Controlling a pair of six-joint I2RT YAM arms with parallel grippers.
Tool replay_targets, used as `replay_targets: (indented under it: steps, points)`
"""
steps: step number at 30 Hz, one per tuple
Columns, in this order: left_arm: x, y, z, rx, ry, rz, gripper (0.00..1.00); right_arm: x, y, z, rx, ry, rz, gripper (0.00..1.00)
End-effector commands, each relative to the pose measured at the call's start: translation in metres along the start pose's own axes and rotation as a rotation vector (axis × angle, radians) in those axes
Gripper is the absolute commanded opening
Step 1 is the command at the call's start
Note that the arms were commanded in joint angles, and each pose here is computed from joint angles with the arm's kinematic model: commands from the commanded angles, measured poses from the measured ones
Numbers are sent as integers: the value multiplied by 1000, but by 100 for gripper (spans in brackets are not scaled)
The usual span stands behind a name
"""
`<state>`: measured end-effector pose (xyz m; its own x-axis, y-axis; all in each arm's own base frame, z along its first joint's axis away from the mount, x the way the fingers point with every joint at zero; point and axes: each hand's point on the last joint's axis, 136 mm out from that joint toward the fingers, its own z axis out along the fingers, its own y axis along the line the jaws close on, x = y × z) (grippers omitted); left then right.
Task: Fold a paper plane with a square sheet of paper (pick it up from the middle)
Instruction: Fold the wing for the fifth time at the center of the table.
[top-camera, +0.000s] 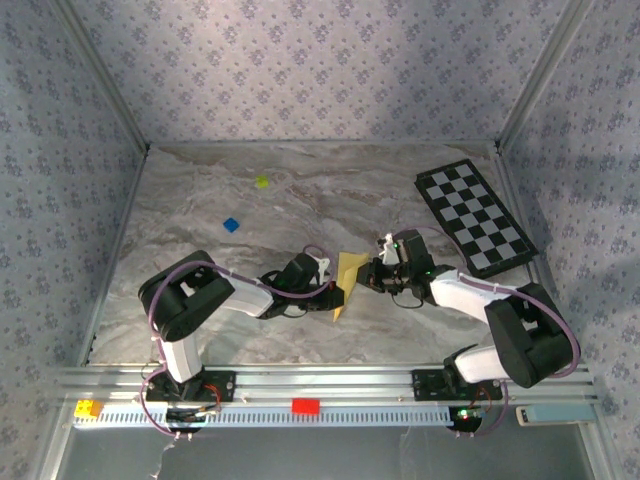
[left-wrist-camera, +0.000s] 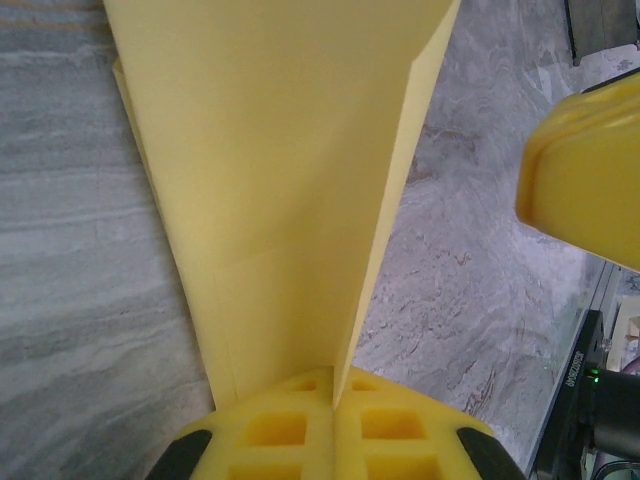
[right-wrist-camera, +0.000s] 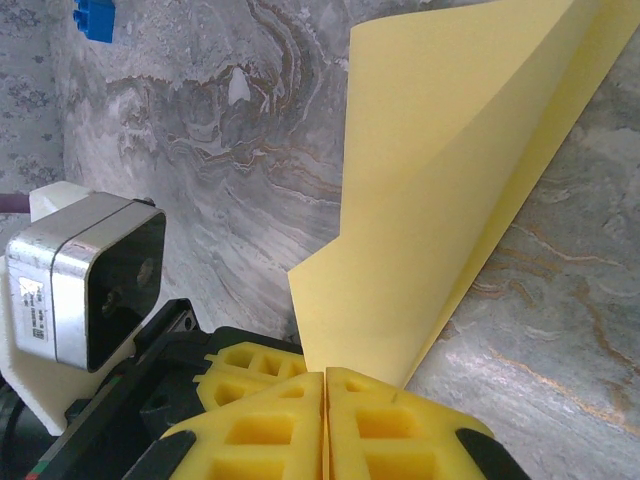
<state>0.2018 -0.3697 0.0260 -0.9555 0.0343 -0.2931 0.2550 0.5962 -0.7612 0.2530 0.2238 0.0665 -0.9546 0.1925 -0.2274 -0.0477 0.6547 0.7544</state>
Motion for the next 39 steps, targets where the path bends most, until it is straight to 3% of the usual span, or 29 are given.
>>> replay_targets:
  steps: [1, 39]
  points:
    - [12, 11, 3, -17, 39, -27, 2, -6, 6, 0, -7, -6, -20, 10]
    - [21, 25, -4, 36, 43, -124, 0, -18, 5, 27, -88, 71, 4, 6]
